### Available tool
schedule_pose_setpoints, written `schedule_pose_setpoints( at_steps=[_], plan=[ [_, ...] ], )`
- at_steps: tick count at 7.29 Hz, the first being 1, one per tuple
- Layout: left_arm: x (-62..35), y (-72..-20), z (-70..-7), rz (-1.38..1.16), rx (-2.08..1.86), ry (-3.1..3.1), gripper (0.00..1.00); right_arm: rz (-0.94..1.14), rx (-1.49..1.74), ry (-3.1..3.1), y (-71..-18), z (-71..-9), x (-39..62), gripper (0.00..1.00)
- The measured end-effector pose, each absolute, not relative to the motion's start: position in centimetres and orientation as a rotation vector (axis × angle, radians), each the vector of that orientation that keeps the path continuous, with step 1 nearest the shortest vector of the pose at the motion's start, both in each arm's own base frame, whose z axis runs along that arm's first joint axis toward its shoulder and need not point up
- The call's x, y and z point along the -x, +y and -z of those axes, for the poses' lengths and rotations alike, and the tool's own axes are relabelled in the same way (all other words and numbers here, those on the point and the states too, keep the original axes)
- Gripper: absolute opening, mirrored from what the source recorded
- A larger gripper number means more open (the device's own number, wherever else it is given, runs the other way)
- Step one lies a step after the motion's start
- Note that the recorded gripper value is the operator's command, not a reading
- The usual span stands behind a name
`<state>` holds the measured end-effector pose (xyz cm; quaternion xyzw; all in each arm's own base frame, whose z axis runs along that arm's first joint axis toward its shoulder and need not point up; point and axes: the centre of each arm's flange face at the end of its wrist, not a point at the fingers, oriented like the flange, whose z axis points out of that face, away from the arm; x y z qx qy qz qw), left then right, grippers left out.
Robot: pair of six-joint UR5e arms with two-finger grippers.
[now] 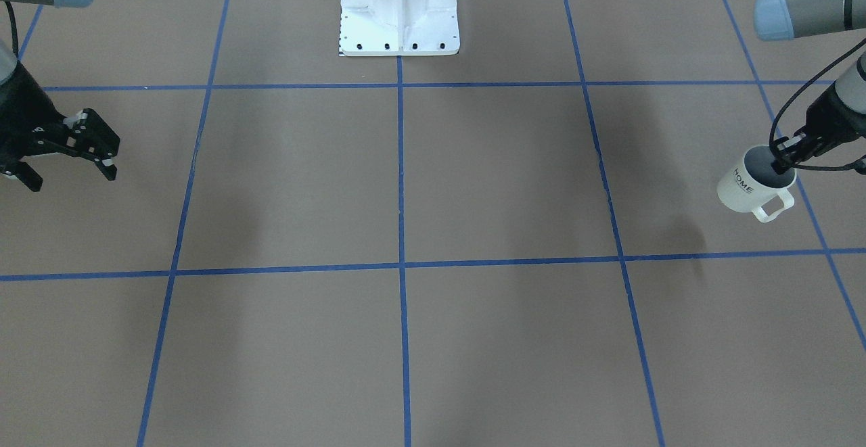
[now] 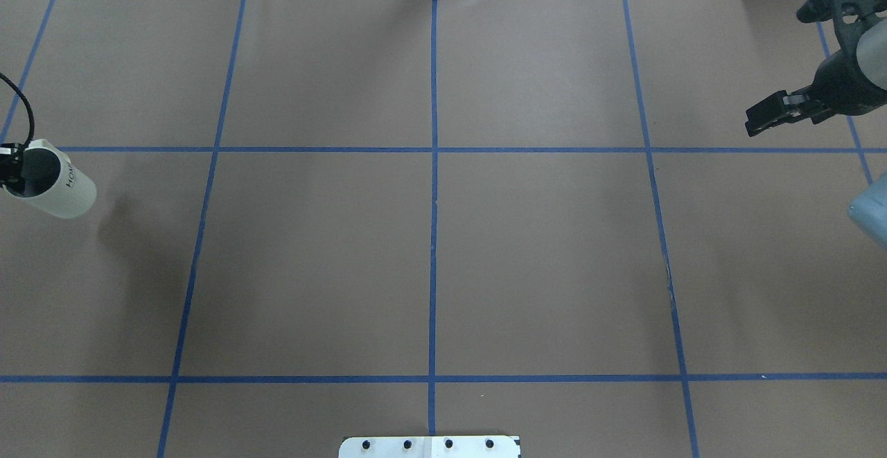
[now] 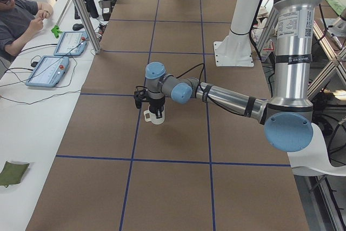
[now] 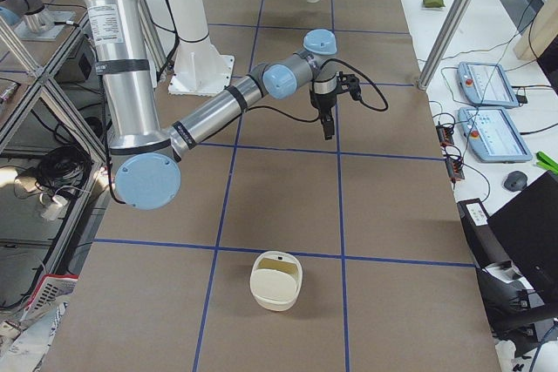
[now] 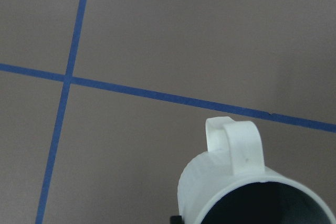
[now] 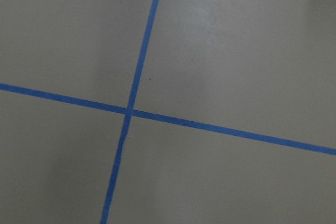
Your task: Left arm hands cup to right arm to dump lemon
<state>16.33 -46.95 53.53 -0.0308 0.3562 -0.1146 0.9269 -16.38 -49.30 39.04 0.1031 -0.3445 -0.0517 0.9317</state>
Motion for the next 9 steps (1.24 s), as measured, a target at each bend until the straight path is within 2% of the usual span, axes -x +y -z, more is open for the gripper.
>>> schedule_pose_setpoints(
  at_steps=[1,2,3,7,9],
  plan=[
    [-17.9,-46.0,-53.9,0.222,0.088,0.725,0.0,0.107,-0.199,-0.699,-49.2,-39.8,16.3,1.0],
    [-19.1,-45.3,-54.2,0.209,0.108,0.718,0.77,0.107,-0.194,-0.697,-49.2,-40.1,16.3,1.0],
    [-19.8,-44.8,-54.7,0.196,0.122,0.711,1.0,0.108,-0.193,-0.7,-49.2,-40.2,16.3,1.0],
    [-19.0,-43.8,-52.9,0.138,0.091,0.723,1.0,0.108,-0.167,-0.728,-48.9,-40.5,16.0,1.0],
    [-16.2,-46.4,-50.9,0.04,0.032,0.704,1.0,0.1,-0.16,-0.724,-48.9,-41.1,15.5,1.0]
  ],
)
